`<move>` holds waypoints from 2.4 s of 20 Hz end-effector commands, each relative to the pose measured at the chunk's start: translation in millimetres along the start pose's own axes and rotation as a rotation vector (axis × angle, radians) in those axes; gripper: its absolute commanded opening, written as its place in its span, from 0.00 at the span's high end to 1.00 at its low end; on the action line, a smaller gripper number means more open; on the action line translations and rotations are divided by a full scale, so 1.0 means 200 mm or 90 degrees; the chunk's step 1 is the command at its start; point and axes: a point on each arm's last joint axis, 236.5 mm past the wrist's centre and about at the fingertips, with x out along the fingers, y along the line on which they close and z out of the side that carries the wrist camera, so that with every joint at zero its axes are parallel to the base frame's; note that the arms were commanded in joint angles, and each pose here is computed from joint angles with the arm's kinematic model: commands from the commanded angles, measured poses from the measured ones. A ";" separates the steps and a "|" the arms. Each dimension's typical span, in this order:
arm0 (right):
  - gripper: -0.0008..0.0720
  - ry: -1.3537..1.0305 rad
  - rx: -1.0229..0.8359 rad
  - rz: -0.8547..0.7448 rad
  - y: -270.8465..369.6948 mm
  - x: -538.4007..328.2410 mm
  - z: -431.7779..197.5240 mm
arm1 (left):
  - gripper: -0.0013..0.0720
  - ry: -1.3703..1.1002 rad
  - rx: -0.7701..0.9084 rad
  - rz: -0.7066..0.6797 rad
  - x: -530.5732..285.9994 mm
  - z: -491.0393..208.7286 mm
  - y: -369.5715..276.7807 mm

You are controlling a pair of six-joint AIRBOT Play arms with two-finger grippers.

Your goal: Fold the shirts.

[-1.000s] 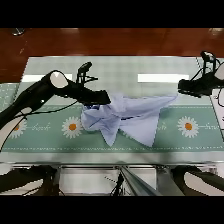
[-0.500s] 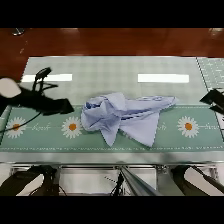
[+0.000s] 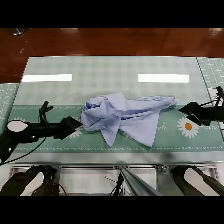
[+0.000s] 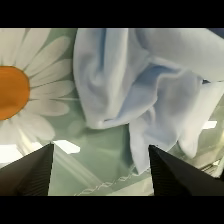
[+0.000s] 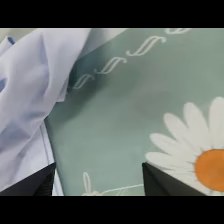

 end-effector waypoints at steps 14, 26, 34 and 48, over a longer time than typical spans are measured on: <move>0.13 -0.060 0.023 0.063 0.16 0.05 0.12 | 0.95 0.020 0.052 -0.049 0.32 0.11 -0.25; 0.13 0.041 0.054 0.154 0.35 0.42 0.27 | 0.95 0.024 0.062 -0.056 0.31 0.11 -0.29; 0.96 0.067 -0.079 0.217 0.78 0.19 0.40 | 0.95 -0.049 0.149 -0.150 0.08 0.39 -0.70; 0.96 -0.723 -0.500 0.113 1.50 -2.52 -0.01 | 0.95 -0.827 0.659 -0.123 -2.42 0.09 -2.15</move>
